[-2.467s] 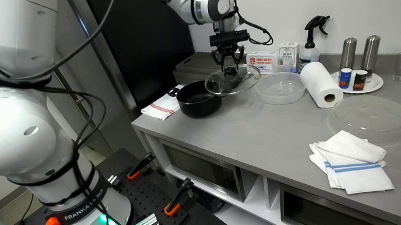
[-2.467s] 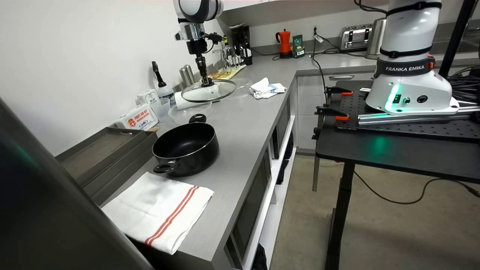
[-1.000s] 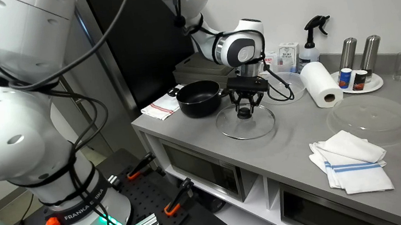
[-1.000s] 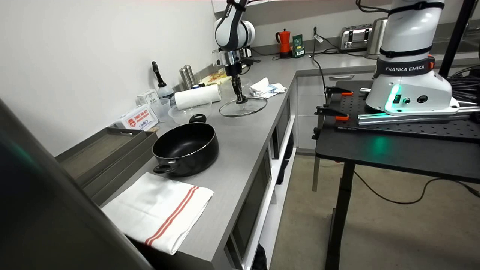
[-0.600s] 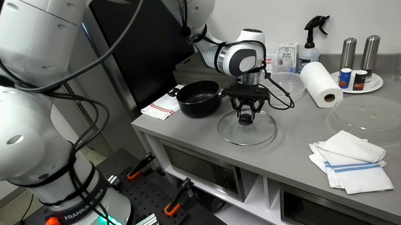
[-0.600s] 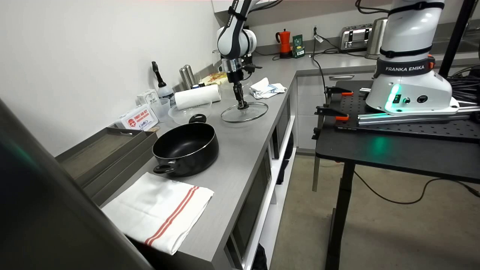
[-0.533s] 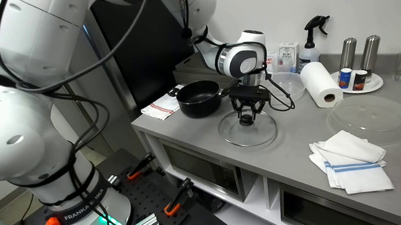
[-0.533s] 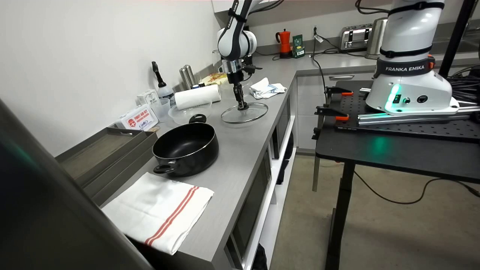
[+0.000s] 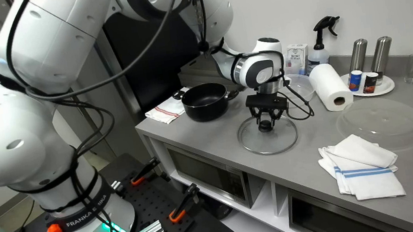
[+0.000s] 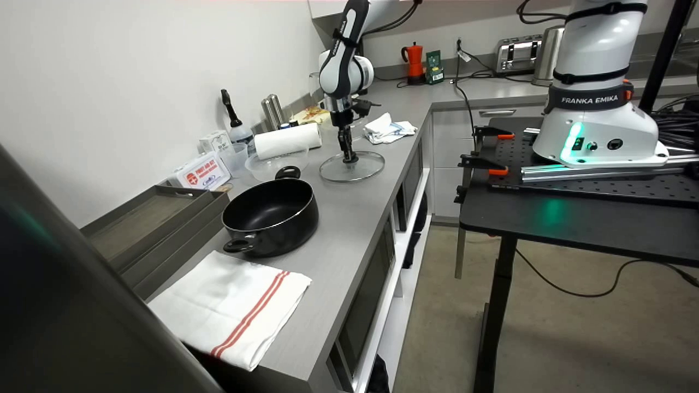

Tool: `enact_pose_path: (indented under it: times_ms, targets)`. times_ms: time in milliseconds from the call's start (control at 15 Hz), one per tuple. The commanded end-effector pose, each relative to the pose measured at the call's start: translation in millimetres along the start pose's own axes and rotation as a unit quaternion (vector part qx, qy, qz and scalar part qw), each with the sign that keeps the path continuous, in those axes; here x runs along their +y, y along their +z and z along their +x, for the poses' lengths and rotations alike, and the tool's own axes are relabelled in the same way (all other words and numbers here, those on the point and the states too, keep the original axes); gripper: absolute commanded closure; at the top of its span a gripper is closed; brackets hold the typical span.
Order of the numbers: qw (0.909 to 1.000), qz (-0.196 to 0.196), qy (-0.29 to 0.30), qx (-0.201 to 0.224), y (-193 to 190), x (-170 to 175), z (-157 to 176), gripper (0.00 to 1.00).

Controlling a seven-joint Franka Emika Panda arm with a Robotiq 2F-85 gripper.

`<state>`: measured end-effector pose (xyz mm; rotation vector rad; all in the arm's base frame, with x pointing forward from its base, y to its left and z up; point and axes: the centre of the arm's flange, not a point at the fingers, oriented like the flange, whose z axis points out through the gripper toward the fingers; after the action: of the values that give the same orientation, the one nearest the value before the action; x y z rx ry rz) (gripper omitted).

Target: Remove the lid from the pot

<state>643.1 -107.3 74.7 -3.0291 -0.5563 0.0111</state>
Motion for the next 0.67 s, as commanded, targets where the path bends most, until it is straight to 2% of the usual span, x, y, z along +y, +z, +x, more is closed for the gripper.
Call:
enact_pose_path:
  times_ms: [0, 600]
  targets:
    - [0.9995, -0.021, 0.021, 0.013, -5.6, 21.7, 17.0, 0.75]
    - [0.9962, -0.049, 0.062, 0.036, -44.3, 66.8, 36.2, 0.75]
